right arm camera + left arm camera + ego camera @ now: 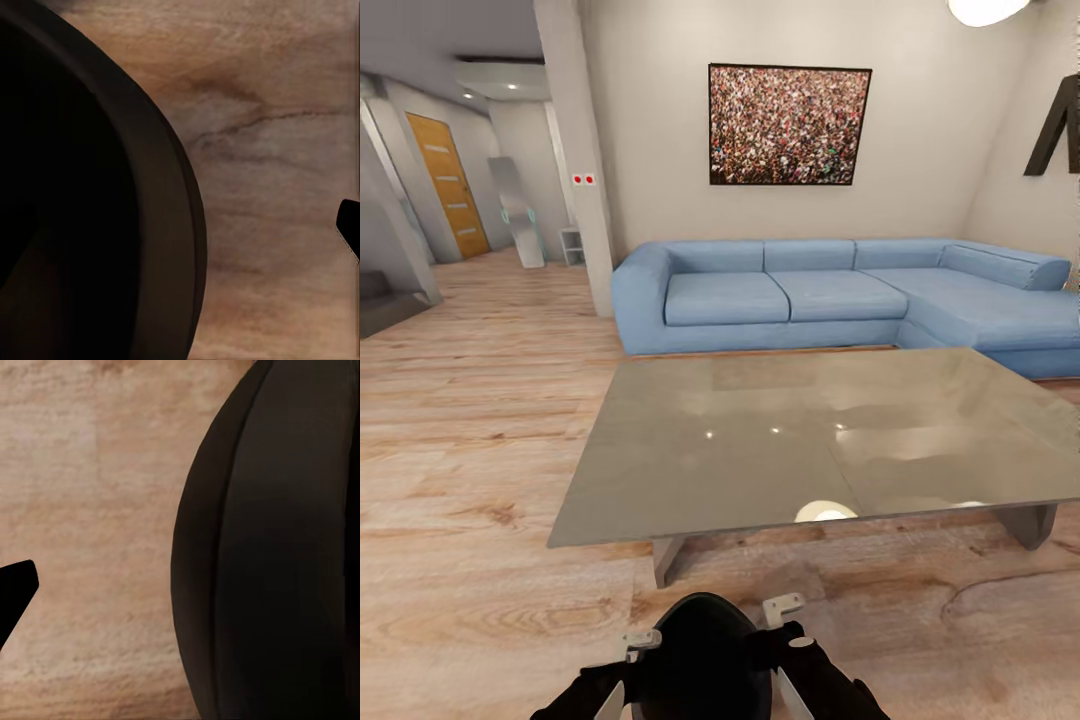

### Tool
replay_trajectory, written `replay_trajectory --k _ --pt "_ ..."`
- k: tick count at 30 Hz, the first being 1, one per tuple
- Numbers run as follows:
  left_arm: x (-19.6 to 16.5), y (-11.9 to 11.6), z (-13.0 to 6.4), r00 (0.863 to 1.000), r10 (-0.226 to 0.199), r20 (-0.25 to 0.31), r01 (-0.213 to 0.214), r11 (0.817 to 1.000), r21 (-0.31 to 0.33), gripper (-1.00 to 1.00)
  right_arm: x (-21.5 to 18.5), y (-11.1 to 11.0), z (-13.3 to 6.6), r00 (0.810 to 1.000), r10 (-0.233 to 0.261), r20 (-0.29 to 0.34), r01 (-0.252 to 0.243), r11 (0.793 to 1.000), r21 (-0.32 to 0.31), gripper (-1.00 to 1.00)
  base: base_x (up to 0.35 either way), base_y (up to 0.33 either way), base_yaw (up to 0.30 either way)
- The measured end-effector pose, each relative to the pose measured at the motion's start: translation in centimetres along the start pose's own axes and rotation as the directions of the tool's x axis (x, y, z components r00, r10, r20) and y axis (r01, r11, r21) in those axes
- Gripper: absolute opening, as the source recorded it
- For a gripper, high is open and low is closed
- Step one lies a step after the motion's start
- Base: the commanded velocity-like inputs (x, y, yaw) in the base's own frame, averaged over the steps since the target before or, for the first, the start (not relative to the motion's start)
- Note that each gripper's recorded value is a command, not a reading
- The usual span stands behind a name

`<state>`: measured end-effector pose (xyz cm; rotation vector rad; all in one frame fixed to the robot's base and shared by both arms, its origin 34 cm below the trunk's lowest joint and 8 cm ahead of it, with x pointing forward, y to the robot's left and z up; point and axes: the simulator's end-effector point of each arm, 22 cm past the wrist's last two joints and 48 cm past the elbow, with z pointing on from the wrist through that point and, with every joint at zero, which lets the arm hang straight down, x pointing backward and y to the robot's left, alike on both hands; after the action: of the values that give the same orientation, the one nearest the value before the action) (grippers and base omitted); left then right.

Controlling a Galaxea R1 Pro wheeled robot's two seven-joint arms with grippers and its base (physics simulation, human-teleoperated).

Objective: Place each of the two pumpkins and all three candles from the living room inside a cabinet in the living room (use any cabinet), then make sure every cabinet is closed, and position the cauldron so it is next to a table in the living room.

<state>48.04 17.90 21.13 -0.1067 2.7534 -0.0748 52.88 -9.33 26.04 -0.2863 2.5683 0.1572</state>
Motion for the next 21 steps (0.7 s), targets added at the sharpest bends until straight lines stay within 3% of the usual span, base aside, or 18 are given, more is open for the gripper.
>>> replay_trajectory --k 8,21 --pt "-1.3 -0.1 -0.9 1.0 -0.004 0.027 0.004 1.0 0.004 1.0 -1.5 -0.1 -0.9 0.999 -0.006 0.031 0.005 1.0 0.005 1.0 0.0 0.0 0.0" --pt "-3.1 -0.3 -3.3 1.0 -0.005 0.028 0.005 1.0 0.003 1.0 -3.6 -0.2 -3.0 1.0 -0.004 0.031 0.003 1.0 0.008 1.0 -0.058 0.0 0.0"
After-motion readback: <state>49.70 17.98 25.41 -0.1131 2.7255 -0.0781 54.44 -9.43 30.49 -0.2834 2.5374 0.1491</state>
